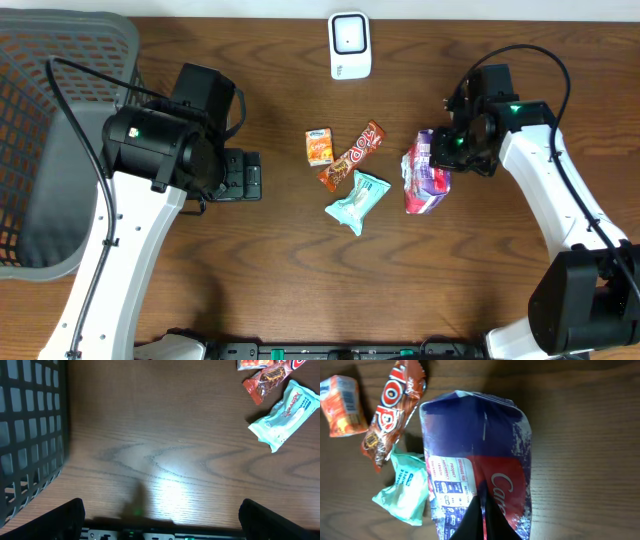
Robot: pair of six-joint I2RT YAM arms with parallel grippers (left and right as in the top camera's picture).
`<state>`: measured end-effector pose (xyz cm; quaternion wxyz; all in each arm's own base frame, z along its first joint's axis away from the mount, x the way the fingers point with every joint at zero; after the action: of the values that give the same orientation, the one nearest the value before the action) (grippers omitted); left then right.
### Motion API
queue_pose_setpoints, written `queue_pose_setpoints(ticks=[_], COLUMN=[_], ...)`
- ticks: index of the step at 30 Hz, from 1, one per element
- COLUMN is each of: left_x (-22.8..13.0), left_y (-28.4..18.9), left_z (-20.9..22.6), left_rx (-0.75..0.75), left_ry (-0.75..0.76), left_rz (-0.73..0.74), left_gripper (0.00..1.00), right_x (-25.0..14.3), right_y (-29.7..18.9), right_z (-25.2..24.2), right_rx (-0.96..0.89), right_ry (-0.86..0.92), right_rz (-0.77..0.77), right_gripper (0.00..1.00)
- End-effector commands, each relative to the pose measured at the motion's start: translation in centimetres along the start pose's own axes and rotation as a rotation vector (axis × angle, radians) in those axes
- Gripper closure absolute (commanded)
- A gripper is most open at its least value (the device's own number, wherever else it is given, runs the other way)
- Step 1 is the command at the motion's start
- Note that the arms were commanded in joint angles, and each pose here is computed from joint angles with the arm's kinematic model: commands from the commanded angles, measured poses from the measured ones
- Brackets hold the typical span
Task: Scan the item barcode
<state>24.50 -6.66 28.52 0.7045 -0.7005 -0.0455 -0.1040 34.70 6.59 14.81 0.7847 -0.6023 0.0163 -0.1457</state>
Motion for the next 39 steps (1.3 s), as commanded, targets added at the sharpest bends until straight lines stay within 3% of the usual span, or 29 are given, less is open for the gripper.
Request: queue_pose_setpoints(ticks=[1, 8, 15, 17, 19, 22, 24, 27, 30, 39], left_x=[0.0, 0.0, 0.0, 0.0, 0.0, 0.0, 0.0, 0.0, 0.0, 0.0], left_y=[0.2, 0.2, 0.2, 0.2, 0.2, 0.2, 0.2, 0.2, 0.2, 0.2], left_z=[0.2, 0.2, 0.2, 0.2, 0.2, 0.2, 0.2, 0.2, 0.2, 0.2], left_rx=[0.008, 0.008, 0.008, 0.008, 0.008, 0.008, 0.008, 0.008, 0.008, 0.008], left_ry=[-0.005, -0.005, -0.005, -0.005, -0.005, -0.005, -0.005, -0.005, -0.005, -0.005], left_rz=[0.008, 0.008, 0.008, 0.008, 0.008, 0.008, 0.008, 0.008, 0.008, 0.008], left_gripper=[0.02, 0.02, 0.02, 0.02, 0.02, 0.02, 0.02, 0.02, 0.02, 0.02], right_x=[0.4, 1.1, 2.5, 2.9, 3.2, 3.5, 3.5, 3.2, 2.6, 0.0], right_y=[-0.2, -3.0, -5.6, -5.8, -5.9, -5.6, -5.2, -4.6, -3.8, 1.1], right_z=[-1.8, -5.7, -4.2, -4.4, -5.3, -7.1, -8.0, -8.8, -9.1, -11.0], right_rx=[-0.109, -0.429, -0.376, -0.373, -0.376, -0.339, -0.264, -0.067, 0.121, 0.247], right_ry=[0.062, 0.118, 0.069, 0.076, 0.102, 0.117, 0.120, 0.103, 0.052, 0.124], right_rz=[-0.023, -0.097, -0.125, -0.140, -0.146, -0.124, -0.094, -0.049, -0.028, -0.007], right_gripper=[0.99, 0.99, 0.93, 0.83, 0.60, 0.38, 0.18, 0.05, 0.04, 0.02])
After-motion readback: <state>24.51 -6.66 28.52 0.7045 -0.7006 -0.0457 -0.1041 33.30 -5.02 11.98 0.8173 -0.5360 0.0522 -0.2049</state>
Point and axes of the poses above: each gripper's point midway between its finger pads, its own y axis out along the fingers, its own z axis along the line the jaws close on, x = y × z, the point moved 4 cm from there along -y, back along the fingers, and after that the axes turned 7 degrees about y, right-handed, at the moved point
